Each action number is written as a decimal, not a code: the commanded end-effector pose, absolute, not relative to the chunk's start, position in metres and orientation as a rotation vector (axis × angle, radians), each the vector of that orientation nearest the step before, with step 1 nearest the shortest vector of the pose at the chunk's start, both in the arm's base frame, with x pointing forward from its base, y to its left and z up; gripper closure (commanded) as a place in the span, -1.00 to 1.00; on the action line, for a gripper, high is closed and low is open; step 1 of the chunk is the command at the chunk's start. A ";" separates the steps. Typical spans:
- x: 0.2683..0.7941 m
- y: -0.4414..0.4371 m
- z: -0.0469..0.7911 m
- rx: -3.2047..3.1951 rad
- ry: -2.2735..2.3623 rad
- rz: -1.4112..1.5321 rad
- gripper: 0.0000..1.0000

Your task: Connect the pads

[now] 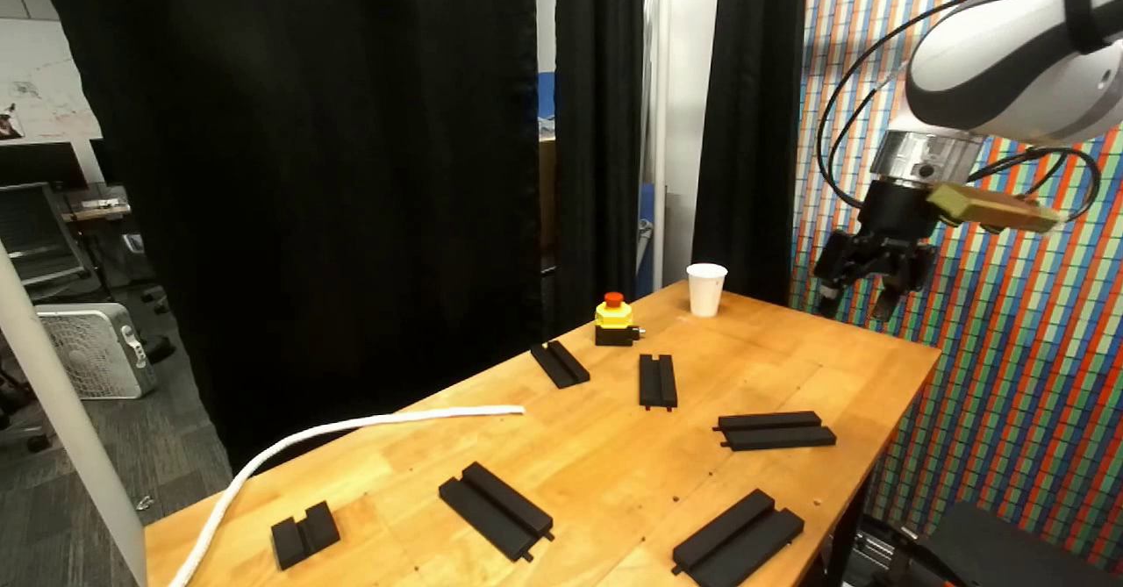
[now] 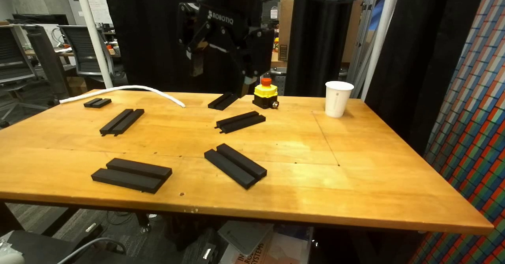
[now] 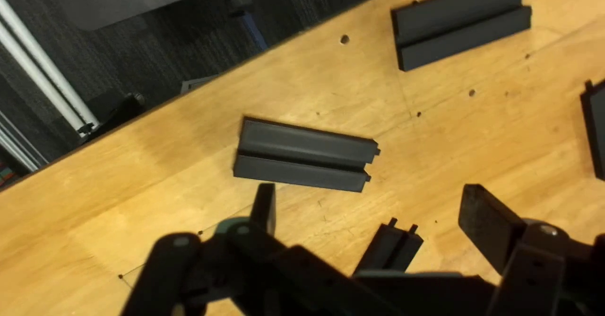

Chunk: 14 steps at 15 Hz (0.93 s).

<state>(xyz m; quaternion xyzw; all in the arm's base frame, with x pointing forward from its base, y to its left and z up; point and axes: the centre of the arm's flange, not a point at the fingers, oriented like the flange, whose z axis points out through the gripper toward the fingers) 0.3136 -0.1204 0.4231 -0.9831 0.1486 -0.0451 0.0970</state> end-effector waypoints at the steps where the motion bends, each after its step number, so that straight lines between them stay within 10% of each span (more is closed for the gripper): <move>1: 0.366 -0.099 0.417 -2.788 0.701 -0.173 -1.00; 14: 0.425 0.005 0.350 -2.325 1.603 -0.073 -1.00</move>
